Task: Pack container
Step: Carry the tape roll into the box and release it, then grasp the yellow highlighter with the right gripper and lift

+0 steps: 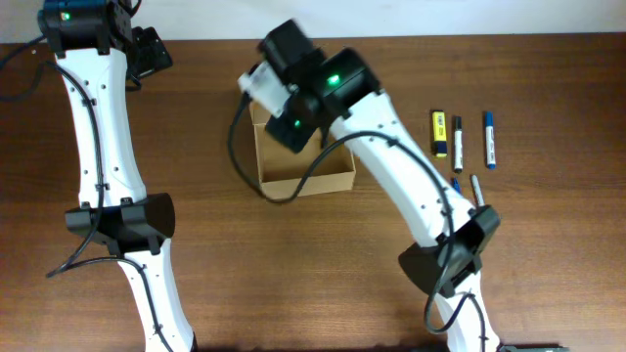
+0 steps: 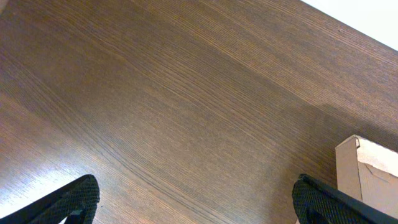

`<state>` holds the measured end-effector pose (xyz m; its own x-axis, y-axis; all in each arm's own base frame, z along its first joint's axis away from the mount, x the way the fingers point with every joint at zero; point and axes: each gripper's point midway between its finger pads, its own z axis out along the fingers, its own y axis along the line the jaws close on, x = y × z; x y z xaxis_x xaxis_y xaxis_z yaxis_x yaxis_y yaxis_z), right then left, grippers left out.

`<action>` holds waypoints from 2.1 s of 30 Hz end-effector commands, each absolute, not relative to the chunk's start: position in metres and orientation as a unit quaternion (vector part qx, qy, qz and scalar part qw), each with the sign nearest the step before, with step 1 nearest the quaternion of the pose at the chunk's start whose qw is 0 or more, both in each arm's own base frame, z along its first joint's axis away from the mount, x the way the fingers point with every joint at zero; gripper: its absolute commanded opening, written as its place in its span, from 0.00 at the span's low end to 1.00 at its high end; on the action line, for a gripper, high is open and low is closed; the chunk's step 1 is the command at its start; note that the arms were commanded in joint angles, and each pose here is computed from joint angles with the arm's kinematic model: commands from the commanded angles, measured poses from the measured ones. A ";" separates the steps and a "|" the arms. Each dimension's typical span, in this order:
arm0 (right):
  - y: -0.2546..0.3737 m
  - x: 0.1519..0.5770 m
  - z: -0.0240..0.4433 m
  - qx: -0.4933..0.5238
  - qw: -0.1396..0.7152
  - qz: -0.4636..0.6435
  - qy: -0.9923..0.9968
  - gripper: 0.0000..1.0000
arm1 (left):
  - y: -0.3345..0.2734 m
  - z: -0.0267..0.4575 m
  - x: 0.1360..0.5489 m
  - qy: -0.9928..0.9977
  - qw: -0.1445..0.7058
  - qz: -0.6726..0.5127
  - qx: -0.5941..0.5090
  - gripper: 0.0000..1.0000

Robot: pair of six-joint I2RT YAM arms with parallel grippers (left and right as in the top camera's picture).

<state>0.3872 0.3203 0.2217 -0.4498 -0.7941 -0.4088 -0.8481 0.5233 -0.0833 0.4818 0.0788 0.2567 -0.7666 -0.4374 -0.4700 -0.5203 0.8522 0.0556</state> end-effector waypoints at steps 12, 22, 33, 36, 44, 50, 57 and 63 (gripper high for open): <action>0.312 0.394 0.084 -0.536 0.109 0.048 0.835 0.04 | 0.081 0.263 0.481 0.933 0.234 0.094 -0.256 1.00; 0.303 0.386 0.047 -0.526 0.085 0.082 0.843 0.04 | 0.081 0.263 0.481 0.933 0.234 0.094 -0.256 1.00; 0.313 0.406 0.132 -0.477 0.145 0.083 0.863 0.48 | 0.081 0.263 0.481 0.933 0.234 0.094 -0.256 1.00; 0.309 0.422 0.183 -0.438 0.200 0.063 0.874 0.43 | 0.081 0.263 0.481 0.933 0.234 0.094 -0.256 1.00; 0.242 0.462 0.297 -0.231 0.327 0.029 0.916 0.47 | 0.081 0.263 0.481 0.933 0.234 0.094 -0.256 1.00; 0.129 0.489 0.277 -0.090 0.279 0.001 0.956 0.50 | 0.081 0.263 0.481 0.933 0.234 0.094 -0.256 1.00; 0.030 0.496 0.211 0.018 0.178 0.016 0.984 0.50 | 0.081 0.263 0.481 0.933 0.234 0.094 -0.256 1.00; -0.017 0.482 0.143 0.074 0.093 0.038 0.992 0.50 | 0.081 0.263 0.481 0.933 0.234 0.094 -0.256 1.00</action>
